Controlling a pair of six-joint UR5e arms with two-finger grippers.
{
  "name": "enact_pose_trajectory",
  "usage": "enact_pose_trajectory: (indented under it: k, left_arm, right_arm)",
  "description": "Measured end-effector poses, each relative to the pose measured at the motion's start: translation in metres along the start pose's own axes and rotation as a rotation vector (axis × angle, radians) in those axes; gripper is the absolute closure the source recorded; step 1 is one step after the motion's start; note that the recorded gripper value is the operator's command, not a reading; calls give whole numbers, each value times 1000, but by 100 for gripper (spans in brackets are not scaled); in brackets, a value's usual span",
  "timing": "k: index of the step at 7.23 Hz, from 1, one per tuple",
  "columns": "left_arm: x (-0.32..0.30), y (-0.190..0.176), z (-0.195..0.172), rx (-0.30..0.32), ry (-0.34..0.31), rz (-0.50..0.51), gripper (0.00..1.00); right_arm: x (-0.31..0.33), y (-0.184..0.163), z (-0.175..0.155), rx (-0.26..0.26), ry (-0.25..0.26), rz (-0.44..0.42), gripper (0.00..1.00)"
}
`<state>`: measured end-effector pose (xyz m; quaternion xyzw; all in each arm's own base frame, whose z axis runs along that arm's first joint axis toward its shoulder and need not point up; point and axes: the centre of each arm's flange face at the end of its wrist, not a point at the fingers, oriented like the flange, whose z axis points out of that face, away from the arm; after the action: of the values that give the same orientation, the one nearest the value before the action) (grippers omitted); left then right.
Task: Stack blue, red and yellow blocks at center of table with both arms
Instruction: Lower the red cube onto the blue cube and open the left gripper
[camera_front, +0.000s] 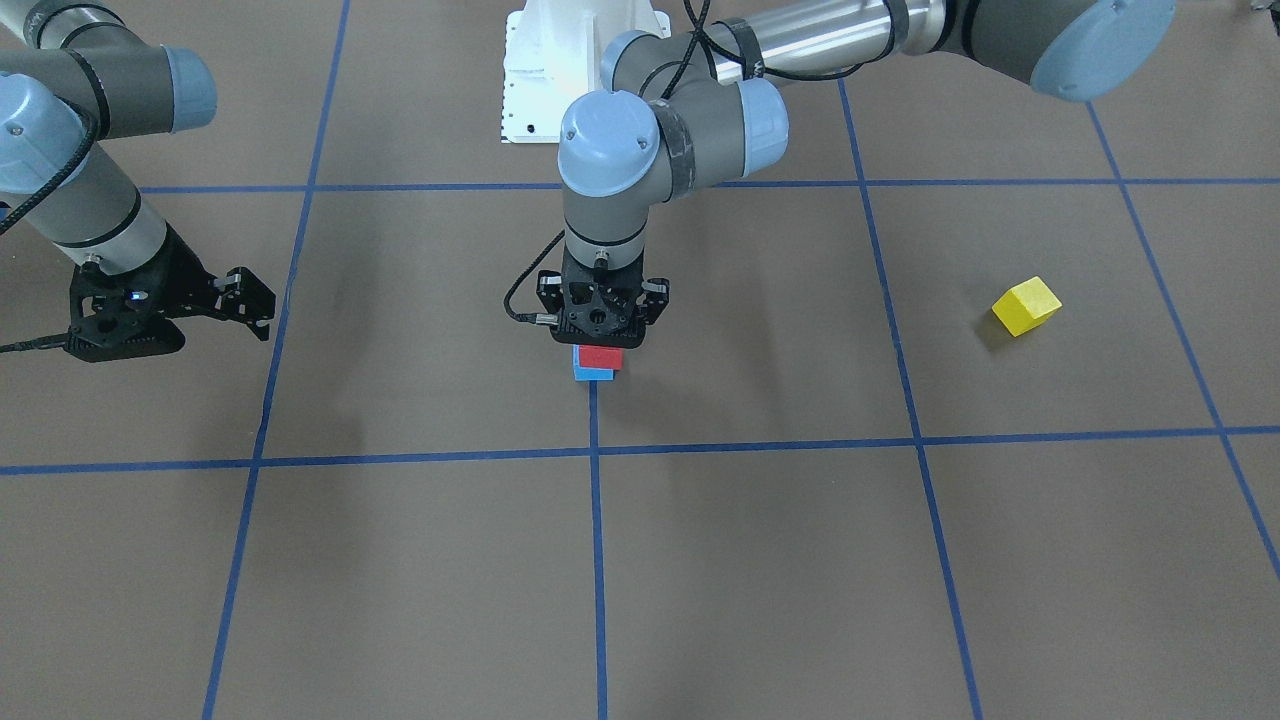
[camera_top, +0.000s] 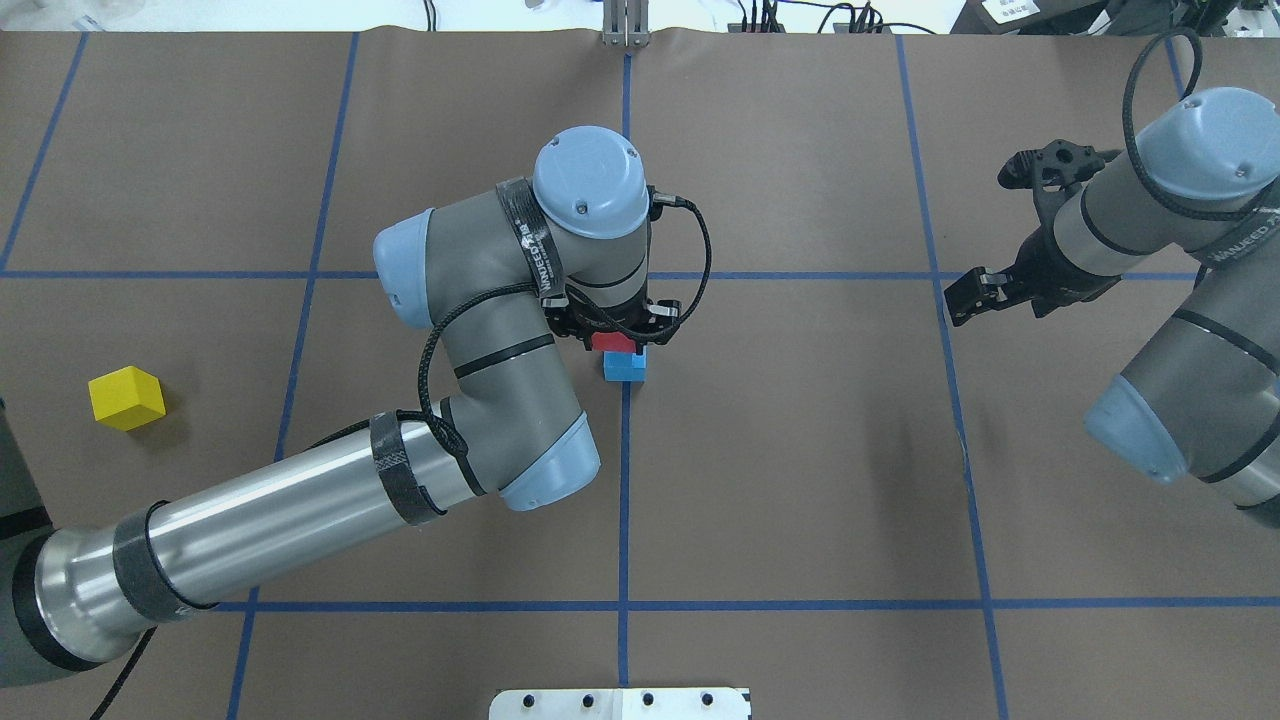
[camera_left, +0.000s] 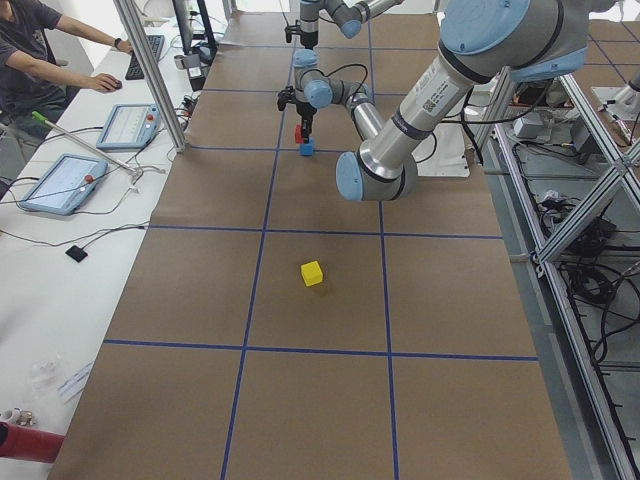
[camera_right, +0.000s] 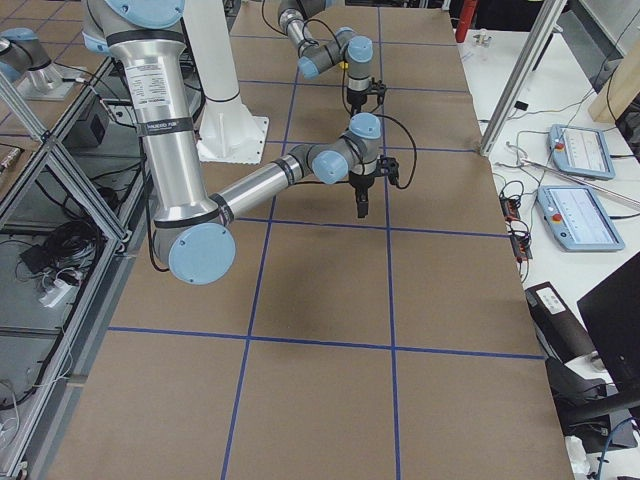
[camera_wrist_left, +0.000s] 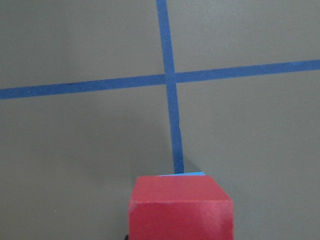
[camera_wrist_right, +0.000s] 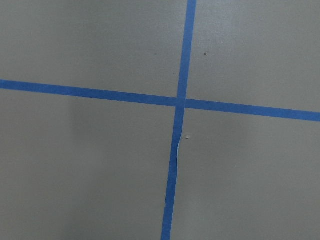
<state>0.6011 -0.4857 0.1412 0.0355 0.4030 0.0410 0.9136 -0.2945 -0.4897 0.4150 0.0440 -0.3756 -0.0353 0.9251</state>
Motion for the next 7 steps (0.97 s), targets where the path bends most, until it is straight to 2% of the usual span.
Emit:
enact_pose_trajectory:
  k: [7]
  left_arm:
    - [8, 10, 8, 1, -9, 12, 100]
  right_arm:
    - [2, 0, 4, -7, 6, 4, 0]
